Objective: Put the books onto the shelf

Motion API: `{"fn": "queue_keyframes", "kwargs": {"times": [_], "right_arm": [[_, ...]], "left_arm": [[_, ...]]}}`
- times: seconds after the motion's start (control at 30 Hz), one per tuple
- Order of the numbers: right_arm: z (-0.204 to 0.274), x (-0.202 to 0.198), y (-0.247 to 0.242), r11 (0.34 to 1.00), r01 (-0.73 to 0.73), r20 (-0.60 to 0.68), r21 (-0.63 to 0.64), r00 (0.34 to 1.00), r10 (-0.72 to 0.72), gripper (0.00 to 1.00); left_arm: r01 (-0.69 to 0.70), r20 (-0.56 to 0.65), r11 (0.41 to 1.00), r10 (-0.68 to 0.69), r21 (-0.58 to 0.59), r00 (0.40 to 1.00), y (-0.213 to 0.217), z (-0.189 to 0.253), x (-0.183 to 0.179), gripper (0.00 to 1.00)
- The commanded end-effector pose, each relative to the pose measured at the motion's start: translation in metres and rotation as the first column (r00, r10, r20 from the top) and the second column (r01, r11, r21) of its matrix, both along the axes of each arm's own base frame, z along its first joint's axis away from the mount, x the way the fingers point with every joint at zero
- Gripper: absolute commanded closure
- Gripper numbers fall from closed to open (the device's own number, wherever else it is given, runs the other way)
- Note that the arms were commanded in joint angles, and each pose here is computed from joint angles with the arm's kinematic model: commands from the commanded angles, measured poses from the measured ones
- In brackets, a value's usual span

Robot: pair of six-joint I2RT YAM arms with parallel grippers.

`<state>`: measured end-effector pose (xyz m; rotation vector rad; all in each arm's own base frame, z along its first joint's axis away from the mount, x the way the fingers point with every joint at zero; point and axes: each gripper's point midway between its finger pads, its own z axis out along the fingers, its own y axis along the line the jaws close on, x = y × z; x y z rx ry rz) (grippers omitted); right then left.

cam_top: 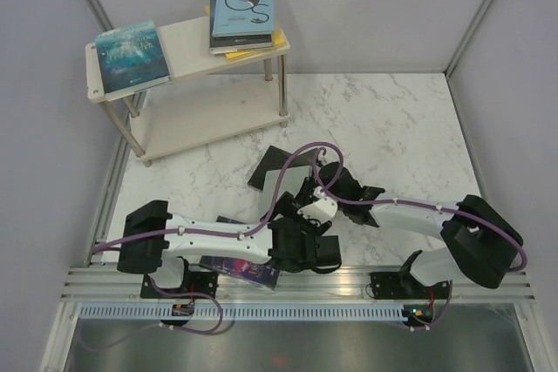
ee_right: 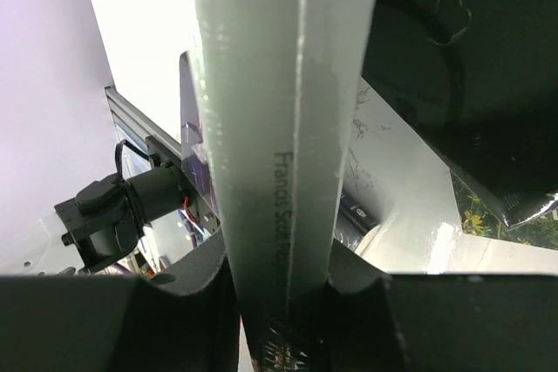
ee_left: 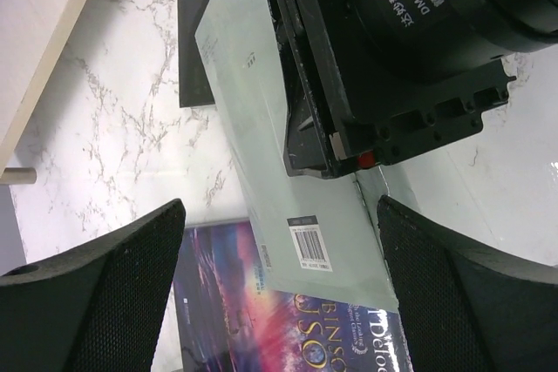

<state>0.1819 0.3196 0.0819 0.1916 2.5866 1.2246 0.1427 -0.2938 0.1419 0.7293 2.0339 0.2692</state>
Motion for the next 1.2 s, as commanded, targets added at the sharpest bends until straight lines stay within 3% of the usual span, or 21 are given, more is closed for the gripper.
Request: {"fn": "queue_keyframes", "kwargs": {"times": [0.0, 0.23, 0.47, 0.57, 0.83, 1.17], "right_arm": [[0.017, 0.02, 0.002, 1.0, 0.02, 0.117, -0.019, 0.993, -0.018, 1.0], [0.003, 0.019, -0.005, 0.998, 0.02, 0.11, -0.057, 0.994, -0.014, 1.0], [-0.001, 0.021, -0.008, 0.997, 0.027, 0.11, -0.067, 0.994, -0.02, 1.0], [0.003, 0.023, -0.005, 0.998, 0.024, 0.112, -0.057, 0.994, -0.017, 1.0], [0.018, 0.019, -0.004, 1.0, 0.012, 0.113, -0.019, 0.994, -0.01, 1.0], [0.028, 0.004, -0.004, 0.999, -0.03, 0.081, 0.027, 0.996, 0.028, 1.0]], "left_arm": [[-0.01, -0.145, 0.988, -0.013, -0.157, 0.989, -0.037, -0.021, -0.036, 0.05], [0.004, -0.163, 0.959, -0.052, -0.282, 0.985, -0.047, 0.02, -0.048, 0.05], [0.023, -0.192, 0.955, -0.083, -0.297, 0.978, -0.053, 0.028, -0.055, 0.06], [0.015, -0.19, 0.964, -0.068, -0.266, 0.979, -0.053, 0.018, -0.055, 0.06], [-0.102, -0.092, 0.995, 0.101, -0.005, 0.991, -0.028, -0.04, -0.033, 0.01], [-0.233, 0.122, 0.972, 0.228, 0.028, 0.966, -0.004, -0.025, -0.003, 0.04]]}}
